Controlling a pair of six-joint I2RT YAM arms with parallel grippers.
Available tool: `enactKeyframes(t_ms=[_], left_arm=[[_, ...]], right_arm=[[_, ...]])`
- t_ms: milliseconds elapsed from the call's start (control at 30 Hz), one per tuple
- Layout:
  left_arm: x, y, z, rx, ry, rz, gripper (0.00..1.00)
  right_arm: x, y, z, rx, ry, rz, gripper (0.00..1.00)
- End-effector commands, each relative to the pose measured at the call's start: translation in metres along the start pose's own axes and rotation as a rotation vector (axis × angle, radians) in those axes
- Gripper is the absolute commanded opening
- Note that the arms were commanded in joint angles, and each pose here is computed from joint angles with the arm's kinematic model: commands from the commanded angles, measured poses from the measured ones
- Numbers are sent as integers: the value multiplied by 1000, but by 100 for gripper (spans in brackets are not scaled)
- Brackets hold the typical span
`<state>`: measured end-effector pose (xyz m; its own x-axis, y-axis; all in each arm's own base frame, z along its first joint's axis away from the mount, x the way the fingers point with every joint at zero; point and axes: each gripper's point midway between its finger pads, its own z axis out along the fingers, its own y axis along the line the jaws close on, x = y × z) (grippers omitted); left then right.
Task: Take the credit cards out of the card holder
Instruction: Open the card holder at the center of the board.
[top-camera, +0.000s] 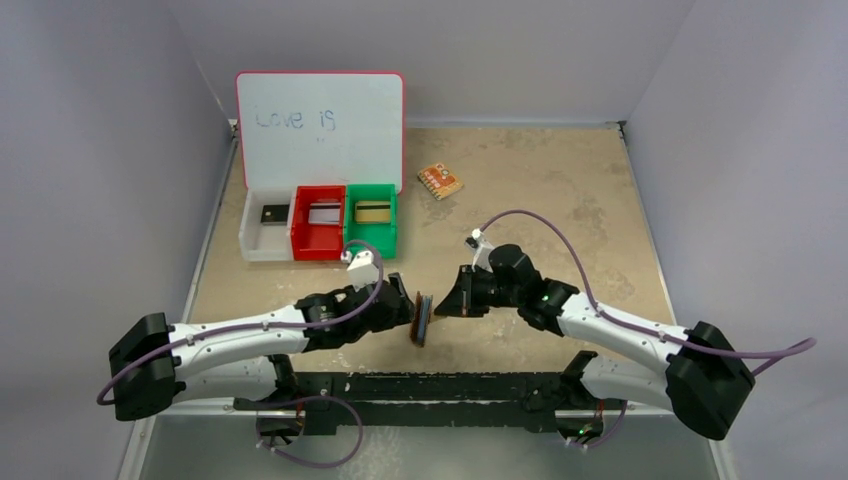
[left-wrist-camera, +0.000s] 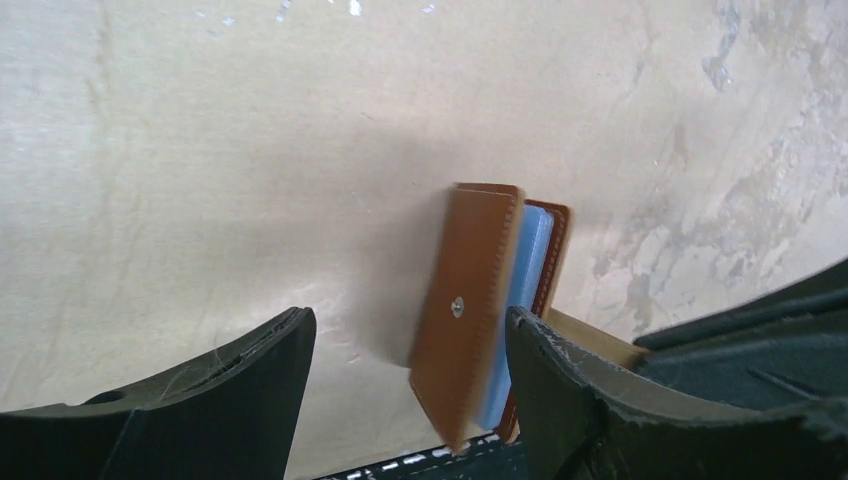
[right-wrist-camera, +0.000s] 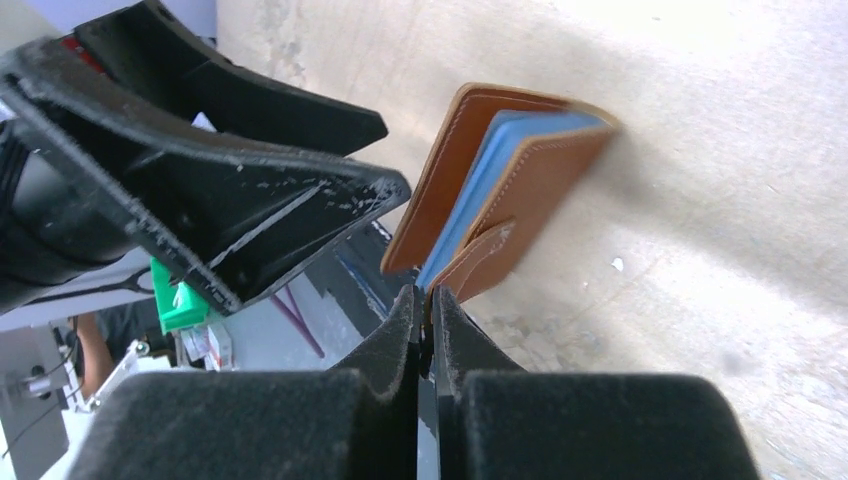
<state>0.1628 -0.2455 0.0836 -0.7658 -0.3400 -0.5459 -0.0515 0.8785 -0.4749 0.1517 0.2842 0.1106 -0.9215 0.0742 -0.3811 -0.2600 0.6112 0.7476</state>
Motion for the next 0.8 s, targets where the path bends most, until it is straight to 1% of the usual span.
enactKeyframes(t_ms=[0,100,167,200,333,433,600,700,767], left_arm=[[-19,16,-5,-70,-95,-46,69],[-26,28,-10,-119,-131,-81,69],[-29,29,-13,-113,-145,-94,70],[-30,30,-15,-105,-151,-102,70],[-28,31,-13,-88,-149,-111,72],[-24,27,-9,-83,-132,-98,72],[-20,16,-1,-74,-109,-61,72],[-18,8,3,-77,-93,-29,72],[-17,4,6,-75,-87,-18,72]], right_arm=[[-13,40,-8,-162,-24,-54,3],[-14,38,-4,-138,-4,-52,3],[-17,42,-4,-148,-6,-55,2],[-19,39,-2,-122,-15,-41,2],[-25,-21,2,174,-65,52,1],[-22,-65,-8,358,-96,140,1],[-14,-118,-25,495,-159,300,1],[-10,-130,-31,519,-176,328,3],[-6,-134,-31,526,-159,340,3]])
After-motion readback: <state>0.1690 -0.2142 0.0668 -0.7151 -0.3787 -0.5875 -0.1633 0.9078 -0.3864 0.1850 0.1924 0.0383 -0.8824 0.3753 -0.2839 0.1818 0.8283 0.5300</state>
